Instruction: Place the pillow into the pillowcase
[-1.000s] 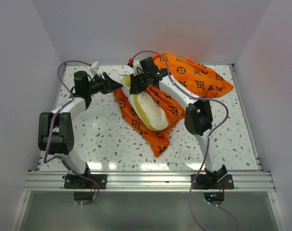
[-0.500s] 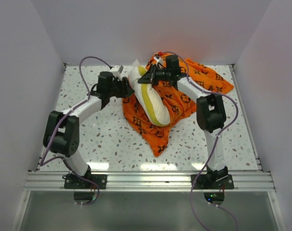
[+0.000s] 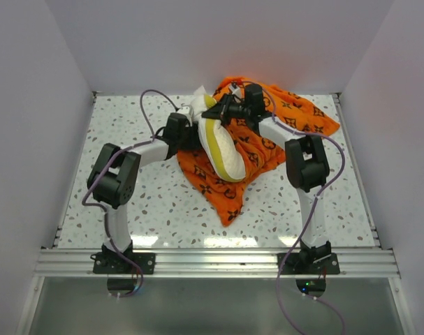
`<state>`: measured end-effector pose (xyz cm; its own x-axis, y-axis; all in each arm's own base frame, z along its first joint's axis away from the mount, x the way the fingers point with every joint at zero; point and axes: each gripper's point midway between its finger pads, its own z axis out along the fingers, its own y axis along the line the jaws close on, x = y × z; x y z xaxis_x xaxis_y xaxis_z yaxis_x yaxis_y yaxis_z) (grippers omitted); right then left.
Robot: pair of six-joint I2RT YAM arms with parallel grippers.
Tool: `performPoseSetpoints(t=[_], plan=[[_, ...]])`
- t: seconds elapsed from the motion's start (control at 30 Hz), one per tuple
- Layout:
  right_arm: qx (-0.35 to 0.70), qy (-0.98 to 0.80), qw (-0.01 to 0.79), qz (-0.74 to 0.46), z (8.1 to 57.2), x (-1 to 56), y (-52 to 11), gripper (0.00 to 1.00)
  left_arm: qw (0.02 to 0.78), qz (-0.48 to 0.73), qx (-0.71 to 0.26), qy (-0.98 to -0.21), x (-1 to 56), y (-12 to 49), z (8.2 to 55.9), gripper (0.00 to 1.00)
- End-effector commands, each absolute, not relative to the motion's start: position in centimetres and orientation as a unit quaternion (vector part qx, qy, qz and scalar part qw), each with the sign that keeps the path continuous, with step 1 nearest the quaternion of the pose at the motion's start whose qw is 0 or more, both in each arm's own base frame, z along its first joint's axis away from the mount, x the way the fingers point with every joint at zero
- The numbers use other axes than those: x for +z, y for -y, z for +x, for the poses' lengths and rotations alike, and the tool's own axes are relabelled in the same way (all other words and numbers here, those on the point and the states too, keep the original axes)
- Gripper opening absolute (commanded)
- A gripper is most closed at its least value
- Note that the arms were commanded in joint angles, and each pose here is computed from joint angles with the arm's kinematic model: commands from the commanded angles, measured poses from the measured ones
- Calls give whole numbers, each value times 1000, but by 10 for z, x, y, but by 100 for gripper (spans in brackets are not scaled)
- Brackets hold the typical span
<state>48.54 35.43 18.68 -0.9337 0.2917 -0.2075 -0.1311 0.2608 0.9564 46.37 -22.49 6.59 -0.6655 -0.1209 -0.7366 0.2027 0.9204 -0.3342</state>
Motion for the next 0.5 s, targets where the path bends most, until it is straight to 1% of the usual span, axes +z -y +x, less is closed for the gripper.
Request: performPoseSetpoints(t=[0.0, 0.07, 0.1, 0.13, 0.2, 0.23, 0.3, 0.33, 0.4, 0.43, 0.47], plan=[[665, -725, 172, 49, 472, 256, -359, 0, 474, 12, -177, -863, 82, 230, 502, 58], [678, -714, 163, 65, 470, 261, -359, 0, 473, 0, -141, -870, 63, 222, 511, 76], [680, -712, 160, 71, 470, 261, -358, 0, 477, -5, -133, -869, 66, 222, 522, 79], [682, -710, 158, 77, 470, 263, -357, 0, 460, 2, -110, -881, 43, 218, 524, 79], [689, -704, 148, 90, 469, 264, -357, 0, 446, -3, -65, -893, 35, 210, 534, 79], [688, -704, 145, 95, 468, 264, -357, 0, 428, -2, -48, -903, 16, 205, 533, 79], [691, -702, 141, 100, 468, 267, -356, 0, 409, 5, -24, -912, 7, 198, 531, 78], [692, -702, 138, 101, 467, 266, -356, 0, 405, 12, -16, -914, 2, 195, 530, 74], [692, -702, 135, 104, 466, 267, -355, 0, 395, 20, 5, -918, -7, 189, 529, 69], [690, -703, 135, 107, 465, 267, -354, 0, 389, 30, 18, -921, -12, 185, 529, 63], [689, -704, 133, 112, 465, 266, -353, 0, 376, 32, 34, -925, -13, 180, 531, 60]])
